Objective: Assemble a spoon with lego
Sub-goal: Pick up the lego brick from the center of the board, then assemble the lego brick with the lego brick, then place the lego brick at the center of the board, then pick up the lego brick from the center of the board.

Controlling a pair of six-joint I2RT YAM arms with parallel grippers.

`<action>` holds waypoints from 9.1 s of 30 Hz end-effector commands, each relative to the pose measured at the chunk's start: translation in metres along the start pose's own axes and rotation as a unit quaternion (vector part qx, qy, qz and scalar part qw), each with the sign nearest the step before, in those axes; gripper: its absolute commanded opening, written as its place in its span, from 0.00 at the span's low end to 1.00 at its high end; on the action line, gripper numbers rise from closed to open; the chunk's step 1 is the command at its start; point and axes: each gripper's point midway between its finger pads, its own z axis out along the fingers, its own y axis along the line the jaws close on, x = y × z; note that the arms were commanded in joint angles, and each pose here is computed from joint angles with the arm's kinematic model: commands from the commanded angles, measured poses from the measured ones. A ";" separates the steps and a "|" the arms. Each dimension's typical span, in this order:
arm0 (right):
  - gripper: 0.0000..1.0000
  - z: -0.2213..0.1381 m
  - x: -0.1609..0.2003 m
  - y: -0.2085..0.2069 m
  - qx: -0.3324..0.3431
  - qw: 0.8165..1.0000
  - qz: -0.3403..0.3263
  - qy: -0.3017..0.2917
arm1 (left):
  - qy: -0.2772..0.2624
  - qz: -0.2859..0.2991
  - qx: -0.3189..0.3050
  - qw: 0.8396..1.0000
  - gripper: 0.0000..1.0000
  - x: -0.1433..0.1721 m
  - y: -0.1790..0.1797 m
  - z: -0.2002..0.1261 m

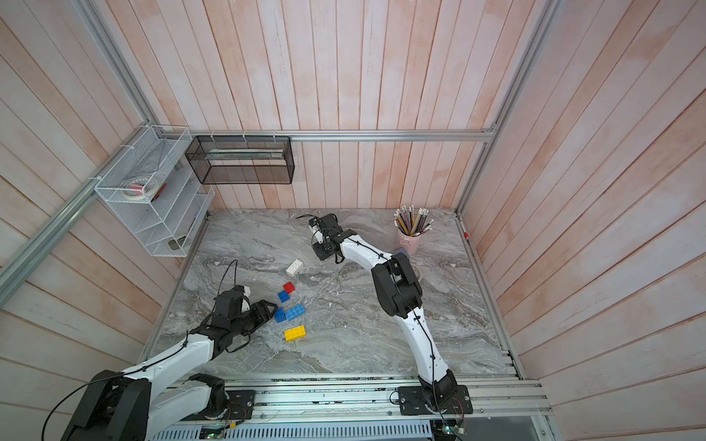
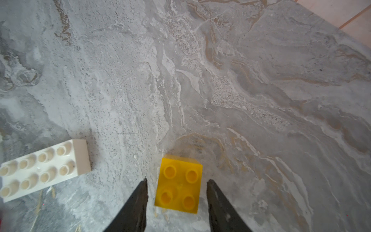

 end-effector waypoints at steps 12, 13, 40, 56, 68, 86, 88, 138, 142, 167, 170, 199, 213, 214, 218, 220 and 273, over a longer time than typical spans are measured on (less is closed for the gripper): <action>0.42 0.019 0.016 0.004 -0.013 1.000 0.022 0.018 | 0.009 0.011 0.026 1.000 0.67 0.015 -0.015 0.012; 0.39 0.019 0.015 0.003 -0.012 1.000 0.022 0.018 | 0.010 0.011 0.025 1.000 0.67 0.016 -0.014 0.013; 0.09 -0.121 0.027 0.132 -0.078 0.992 0.085 -0.049 | -0.154 0.018 -0.036 0.987 1.00 -0.079 -0.007 -0.079; 0.00 -0.105 0.080 0.245 -0.039 0.975 0.220 0.010 | -0.190 0.024 -0.002 0.981 1.00 -0.085 -0.024 -0.114; 0.00 -0.110 0.087 0.265 0.013 0.978 0.209 0.016 | -0.197 0.028 0.011 0.980 1.00 -0.084 -0.029 -0.120; 0.00 -0.095 0.097 0.253 0.079 0.978 0.194 0.022 | -0.198 0.031 0.017 0.980 1.00 -0.084 -0.032 -0.121; 0.00 -0.094 0.100 0.253 0.078 0.978 0.193 0.027 | -0.198 0.031 0.017 0.980 1.00 -0.084 -0.032 -0.121; 0.00 -0.077 0.158 0.253 0.097 0.983 0.137 0.079 | -0.197 0.036 0.026 0.979 1.00 -0.083 -0.034 -0.121; 0.00 -0.078 0.168 0.249 0.105 0.982 0.124 0.094 | -0.196 0.036 0.025 0.980 1.00 -0.083 -0.034 -0.121; 0.00 -0.086 0.184 0.249 0.120 0.975 0.112 0.147 | -0.193 0.039 0.023 0.980 1.00 -0.083 -0.033 -0.117; 0.00 -0.088 0.187 0.248 0.118 0.976 0.098 0.156 | -0.195 0.040 0.024 0.980 1.00 -0.084 -0.033 -0.118; 0.00 -0.084 0.213 0.253 0.099 0.971 0.086 0.198 | -0.192 0.045 0.032 0.980 1.00 -0.082 -0.035 -0.116; 0.00 -0.168 0.090 0.219 0.142 0.975 0.169 0.022 | -0.206 0.053 0.050 0.976 1.00 -0.090 -0.050 -0.128; 0.00 -0.171 0.088 0.213 0.145 0.974 0.175 0.019 | -0.208 0.054 0.051 0.975 1.00 -0.091 -0.051 -0.129; 0.00 -0.180 0.092 0.182 0.164 0.965 0.202 0.015 | -0.203 0.065 0.071 0.975 1.00 -0.088 -0.058 -0.128; 0.00 -0.183 0.101 0.160 0.177 0.959 0.222 0.018 | -0.195 0.073 0.093 0.974 1.00 -0.084 -0.064 -0.125; 0.98 -0.243 0.119 0.050 0.131 0.959 0.249 -0.045 | 0.061 0.119 0.056 0.989 1.00 0.067 -0.069 -0.066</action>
